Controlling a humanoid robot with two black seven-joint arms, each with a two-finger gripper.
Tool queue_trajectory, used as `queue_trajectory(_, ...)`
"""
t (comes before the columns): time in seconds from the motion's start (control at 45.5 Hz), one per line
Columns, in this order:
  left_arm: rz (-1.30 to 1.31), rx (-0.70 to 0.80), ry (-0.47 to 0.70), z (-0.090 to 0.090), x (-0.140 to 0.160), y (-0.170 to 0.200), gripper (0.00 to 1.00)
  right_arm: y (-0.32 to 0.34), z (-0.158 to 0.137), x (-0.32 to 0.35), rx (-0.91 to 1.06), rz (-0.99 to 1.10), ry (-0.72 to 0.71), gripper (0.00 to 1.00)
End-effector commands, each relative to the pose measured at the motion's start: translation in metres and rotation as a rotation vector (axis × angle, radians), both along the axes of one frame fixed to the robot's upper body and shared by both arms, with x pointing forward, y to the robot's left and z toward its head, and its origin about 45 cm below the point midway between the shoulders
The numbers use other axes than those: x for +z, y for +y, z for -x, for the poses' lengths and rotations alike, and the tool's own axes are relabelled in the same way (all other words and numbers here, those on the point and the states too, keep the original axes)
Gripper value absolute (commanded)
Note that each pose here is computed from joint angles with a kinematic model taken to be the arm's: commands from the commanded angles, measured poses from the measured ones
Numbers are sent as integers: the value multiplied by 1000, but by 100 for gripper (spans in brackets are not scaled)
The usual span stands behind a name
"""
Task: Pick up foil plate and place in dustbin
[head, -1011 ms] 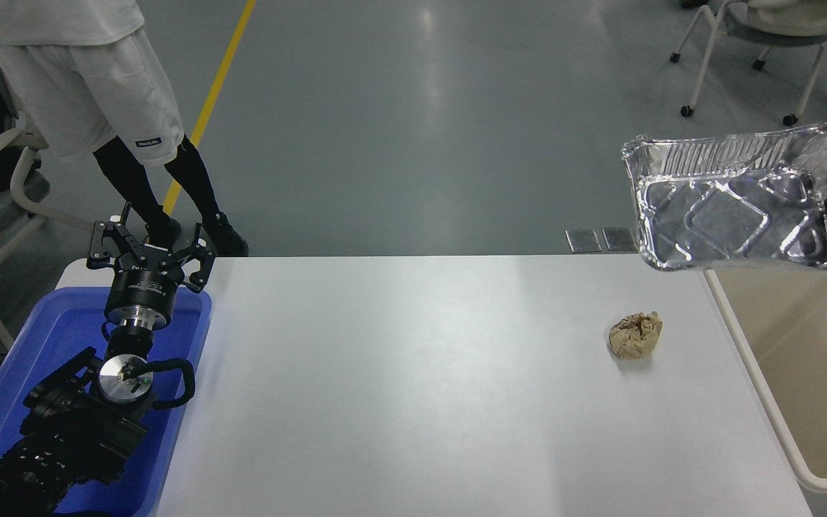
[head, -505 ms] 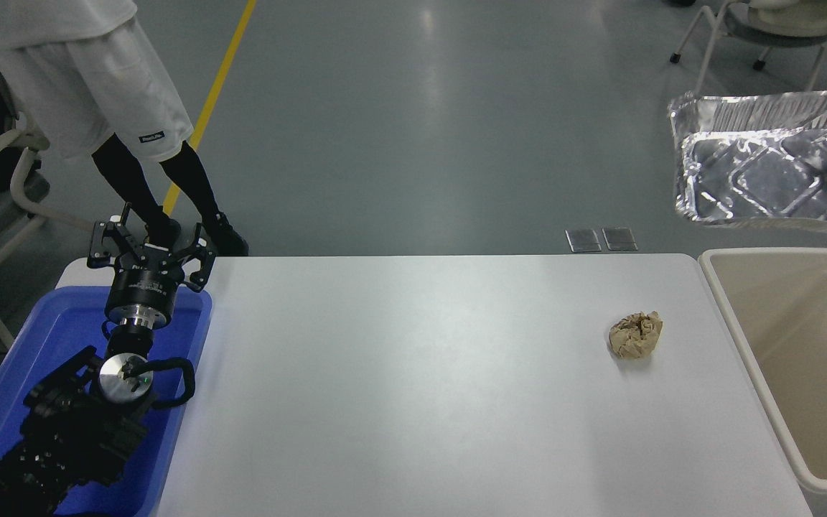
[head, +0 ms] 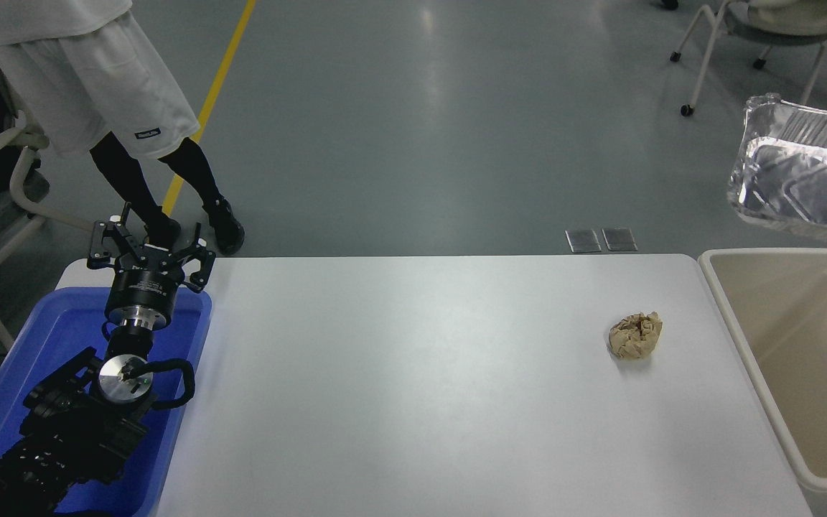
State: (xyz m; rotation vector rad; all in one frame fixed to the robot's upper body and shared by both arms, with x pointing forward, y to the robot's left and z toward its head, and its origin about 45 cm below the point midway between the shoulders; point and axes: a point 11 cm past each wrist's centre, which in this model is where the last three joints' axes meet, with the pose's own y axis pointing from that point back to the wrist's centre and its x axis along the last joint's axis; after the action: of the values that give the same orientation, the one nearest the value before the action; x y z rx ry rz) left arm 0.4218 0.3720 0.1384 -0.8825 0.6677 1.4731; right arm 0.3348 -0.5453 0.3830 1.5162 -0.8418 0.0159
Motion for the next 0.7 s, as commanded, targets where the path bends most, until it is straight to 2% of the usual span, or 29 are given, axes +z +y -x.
queue_trajectory(0.0, -1, 0, 0, 0, 0, 1, 99, -29, 9, -55, -138, 6, -93, 0)
queue_trajectory(0.22, 0, 0, 0, 0, 0, 0, 99, -51, 15, -92, -244, 67, -194, 0)
queue_trajectory(0.681, 0, 0, 0, 0, 0, 0, 99, -76, 20, -164, -425, 49, -281, 0)
